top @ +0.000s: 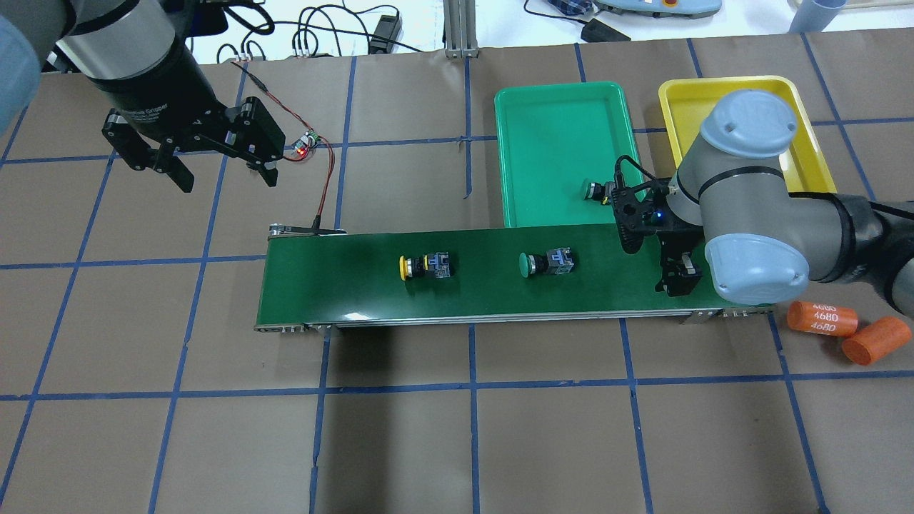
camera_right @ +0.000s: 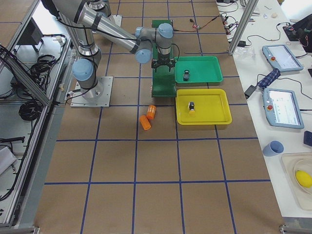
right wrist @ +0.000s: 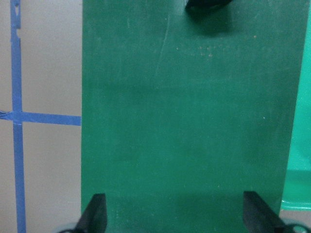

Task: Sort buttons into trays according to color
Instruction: 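Lower the right gripper onto the green button on the belt and grasp it, then carry the green button into the green tray and release it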

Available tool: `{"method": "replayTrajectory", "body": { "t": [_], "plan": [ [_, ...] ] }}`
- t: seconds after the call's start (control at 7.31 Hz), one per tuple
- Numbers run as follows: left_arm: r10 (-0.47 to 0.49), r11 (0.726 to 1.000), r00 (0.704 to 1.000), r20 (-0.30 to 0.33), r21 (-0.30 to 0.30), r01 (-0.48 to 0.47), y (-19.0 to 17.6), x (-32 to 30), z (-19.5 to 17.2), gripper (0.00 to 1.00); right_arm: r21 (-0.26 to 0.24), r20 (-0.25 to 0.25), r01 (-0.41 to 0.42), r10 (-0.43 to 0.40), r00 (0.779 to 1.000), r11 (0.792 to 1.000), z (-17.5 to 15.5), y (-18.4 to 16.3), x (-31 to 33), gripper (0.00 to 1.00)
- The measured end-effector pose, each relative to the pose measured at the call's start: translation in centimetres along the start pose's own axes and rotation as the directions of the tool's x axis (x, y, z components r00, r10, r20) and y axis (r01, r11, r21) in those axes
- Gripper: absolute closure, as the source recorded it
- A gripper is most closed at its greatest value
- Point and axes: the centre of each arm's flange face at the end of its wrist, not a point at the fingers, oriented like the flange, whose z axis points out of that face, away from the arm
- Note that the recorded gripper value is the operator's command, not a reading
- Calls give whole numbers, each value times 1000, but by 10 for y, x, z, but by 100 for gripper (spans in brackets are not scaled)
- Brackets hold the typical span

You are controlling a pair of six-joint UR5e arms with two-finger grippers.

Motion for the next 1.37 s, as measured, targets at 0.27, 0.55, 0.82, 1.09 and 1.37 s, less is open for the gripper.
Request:
{"method": "replayTrajectory", "body": {
  "t": [0.27, 0.55, 0.82, 1.09, 1.37],
  "plan": [
    [3, 1000, 1000, -2, 6, -3, 1, 0, -2, 0, 1, -6, -14, 14, 1000, 1000, 0, -8, 0, 0],
    [6, 1000, 1000, -4, 8, -6, 0, 0, -2, 0, -2, -26, -28, 28, 999, 1000, 0, -24, 0, 0],
    [7, 1000, 1000, -5, 13, -7, 2, 1, -4, 0, -3, -35, -40, 40, 999, 999, 0, -35, -1, 0],
    [8, 1000, 1000, -4, 18, -8, 4, 0, -6, 0, -2, -42, -45, 45, 998, 999, 0, -43, -1, 0],
    [9, 999, 1000, -3, 32, -9, 9, 0, -12, 0, 0, -37, -47, 47, 998, 999, 5, -45, 0, 0]
  ]
}}
